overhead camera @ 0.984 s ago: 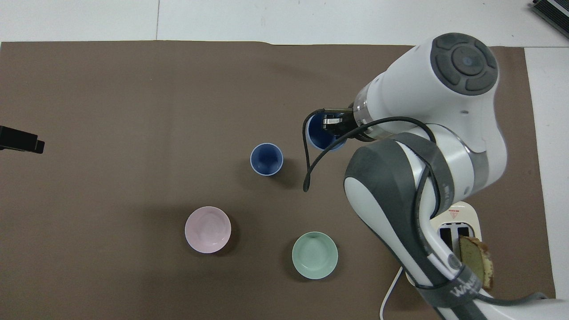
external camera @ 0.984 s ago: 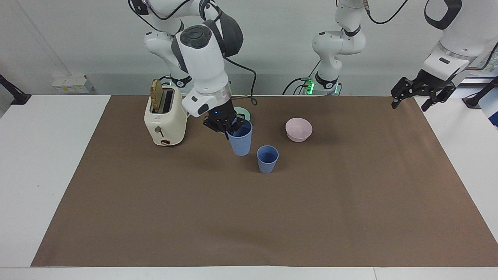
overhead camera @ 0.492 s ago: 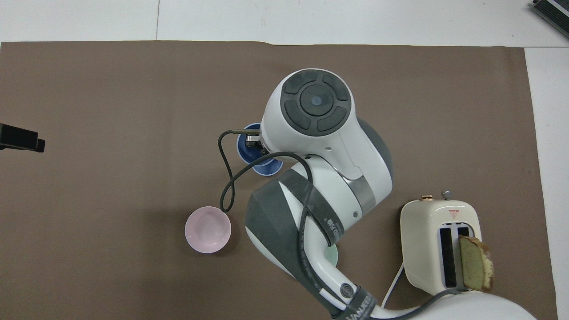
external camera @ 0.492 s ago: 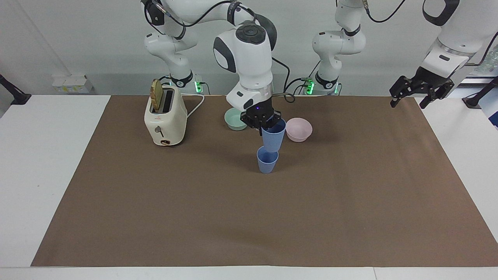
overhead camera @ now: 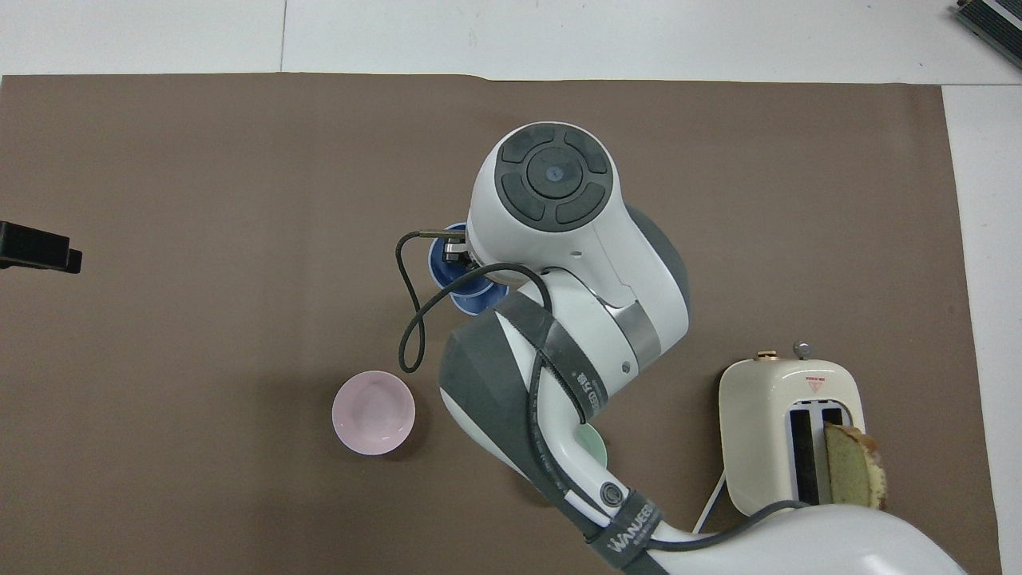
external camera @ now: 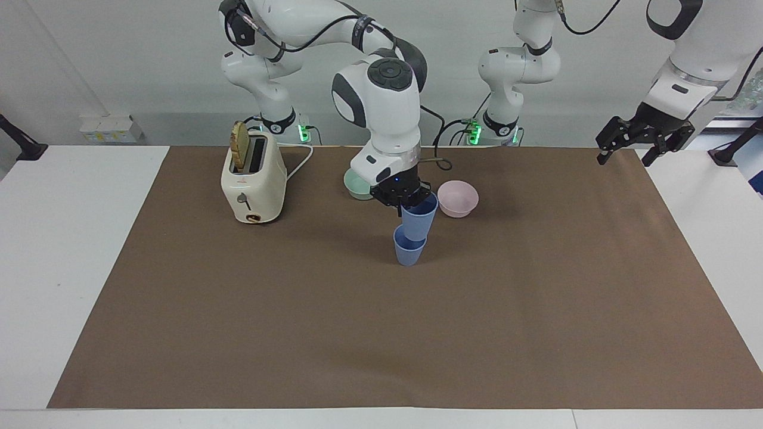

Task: Stack blue cups with both arms
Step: 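Lower the held cup into the center cup and open the right gripper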

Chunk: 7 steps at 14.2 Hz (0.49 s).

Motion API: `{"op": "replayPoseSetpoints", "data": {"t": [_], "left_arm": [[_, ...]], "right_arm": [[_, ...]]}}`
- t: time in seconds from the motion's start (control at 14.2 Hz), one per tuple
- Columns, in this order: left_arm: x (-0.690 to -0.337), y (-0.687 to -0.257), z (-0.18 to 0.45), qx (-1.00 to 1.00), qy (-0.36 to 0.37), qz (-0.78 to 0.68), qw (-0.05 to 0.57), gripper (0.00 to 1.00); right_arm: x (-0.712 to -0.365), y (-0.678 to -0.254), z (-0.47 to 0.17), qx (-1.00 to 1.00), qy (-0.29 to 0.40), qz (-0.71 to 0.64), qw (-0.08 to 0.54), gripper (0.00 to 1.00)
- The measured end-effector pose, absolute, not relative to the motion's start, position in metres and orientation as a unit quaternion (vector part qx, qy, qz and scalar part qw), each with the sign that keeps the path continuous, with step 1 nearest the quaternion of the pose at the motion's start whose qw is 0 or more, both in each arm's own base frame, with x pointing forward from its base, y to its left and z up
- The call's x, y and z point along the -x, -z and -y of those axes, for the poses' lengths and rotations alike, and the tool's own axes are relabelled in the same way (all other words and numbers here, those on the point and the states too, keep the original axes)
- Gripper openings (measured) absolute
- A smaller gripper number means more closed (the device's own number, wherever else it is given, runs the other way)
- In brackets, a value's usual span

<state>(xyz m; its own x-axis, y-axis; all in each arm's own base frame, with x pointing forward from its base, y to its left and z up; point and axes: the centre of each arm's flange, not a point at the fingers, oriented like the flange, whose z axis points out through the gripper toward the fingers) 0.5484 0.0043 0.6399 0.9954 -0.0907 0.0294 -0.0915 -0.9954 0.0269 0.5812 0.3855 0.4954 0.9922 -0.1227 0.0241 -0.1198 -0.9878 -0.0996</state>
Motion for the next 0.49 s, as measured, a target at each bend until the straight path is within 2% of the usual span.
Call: {"op": "replayPoseSetpoints", "data": {"t": [0.49], "left_arm": [[-0.548,-0.64,-0.005,-0.999,-0.014,0.044,0.014,1.0]], "right_arm": [[-0.578,-0.455,-0.387,0.998,-0.007,-0.059,0.034,0.04]]}}
